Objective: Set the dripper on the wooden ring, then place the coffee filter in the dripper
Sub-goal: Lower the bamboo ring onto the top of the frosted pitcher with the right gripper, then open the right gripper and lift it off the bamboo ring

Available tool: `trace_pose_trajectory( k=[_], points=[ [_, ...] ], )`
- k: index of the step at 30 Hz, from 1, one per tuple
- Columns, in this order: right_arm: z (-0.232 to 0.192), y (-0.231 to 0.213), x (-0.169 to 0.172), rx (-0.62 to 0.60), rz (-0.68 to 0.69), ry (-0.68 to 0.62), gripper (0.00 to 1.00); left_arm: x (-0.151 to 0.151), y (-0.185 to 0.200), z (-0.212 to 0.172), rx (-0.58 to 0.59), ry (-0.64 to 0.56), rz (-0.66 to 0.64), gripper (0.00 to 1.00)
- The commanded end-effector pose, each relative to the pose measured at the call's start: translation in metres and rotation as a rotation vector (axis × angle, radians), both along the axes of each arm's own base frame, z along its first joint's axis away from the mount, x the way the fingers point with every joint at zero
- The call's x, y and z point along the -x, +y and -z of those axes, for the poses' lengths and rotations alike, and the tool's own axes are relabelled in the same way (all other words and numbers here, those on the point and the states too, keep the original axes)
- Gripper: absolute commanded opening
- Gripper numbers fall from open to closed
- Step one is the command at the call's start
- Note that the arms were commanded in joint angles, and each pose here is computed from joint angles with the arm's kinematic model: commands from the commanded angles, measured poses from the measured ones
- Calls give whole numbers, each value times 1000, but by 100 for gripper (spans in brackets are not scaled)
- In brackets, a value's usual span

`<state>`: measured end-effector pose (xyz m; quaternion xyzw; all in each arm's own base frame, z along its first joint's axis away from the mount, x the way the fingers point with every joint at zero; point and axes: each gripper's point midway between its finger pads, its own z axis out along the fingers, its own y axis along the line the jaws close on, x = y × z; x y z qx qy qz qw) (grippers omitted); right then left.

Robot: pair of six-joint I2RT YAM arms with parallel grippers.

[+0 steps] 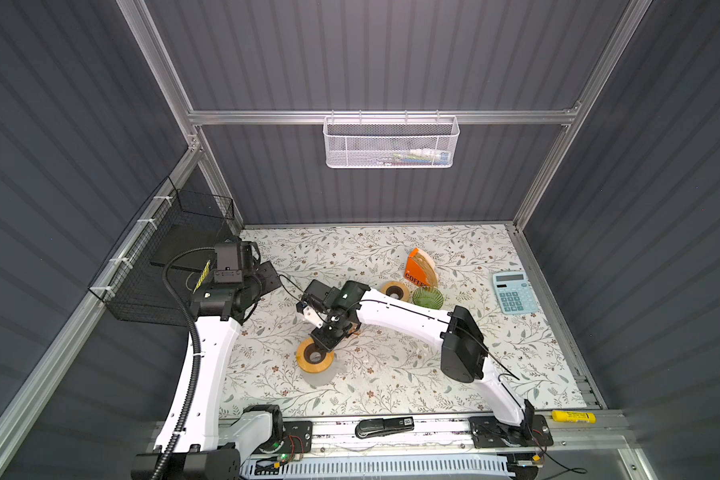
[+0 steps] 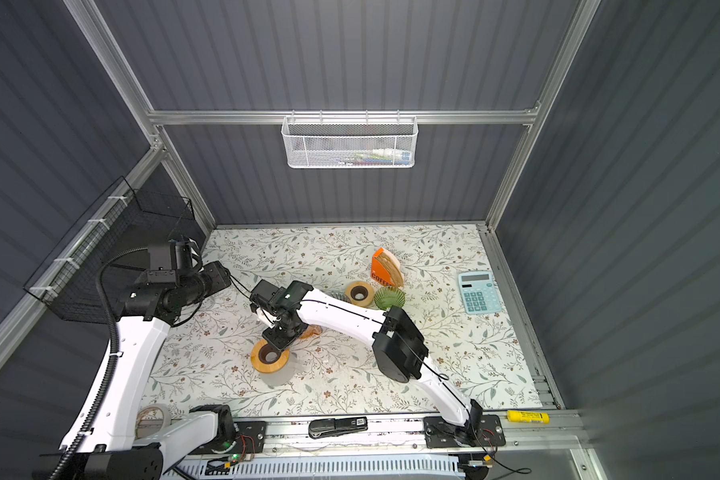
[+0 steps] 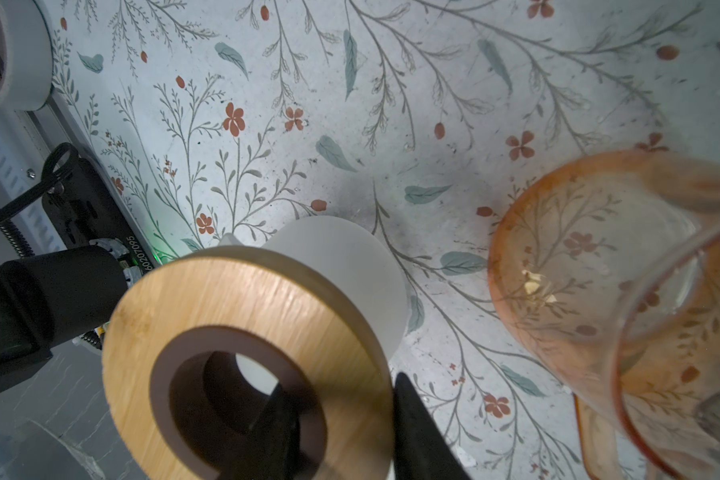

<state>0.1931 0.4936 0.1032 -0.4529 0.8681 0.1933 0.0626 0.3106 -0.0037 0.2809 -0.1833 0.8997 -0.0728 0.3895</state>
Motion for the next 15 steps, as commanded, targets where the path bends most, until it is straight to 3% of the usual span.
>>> trace_pose_trajectory(
  k=[1, 15],
  points=[
    [-3, 5, 1, -5, -1, -8, 27, 4, 3, -1, -21, -5, 4, 57],
    [-2, 6, 1, 4, -4, -21, 34, 7, 4, -6, -26, -28, 3, 58]
  ],
)
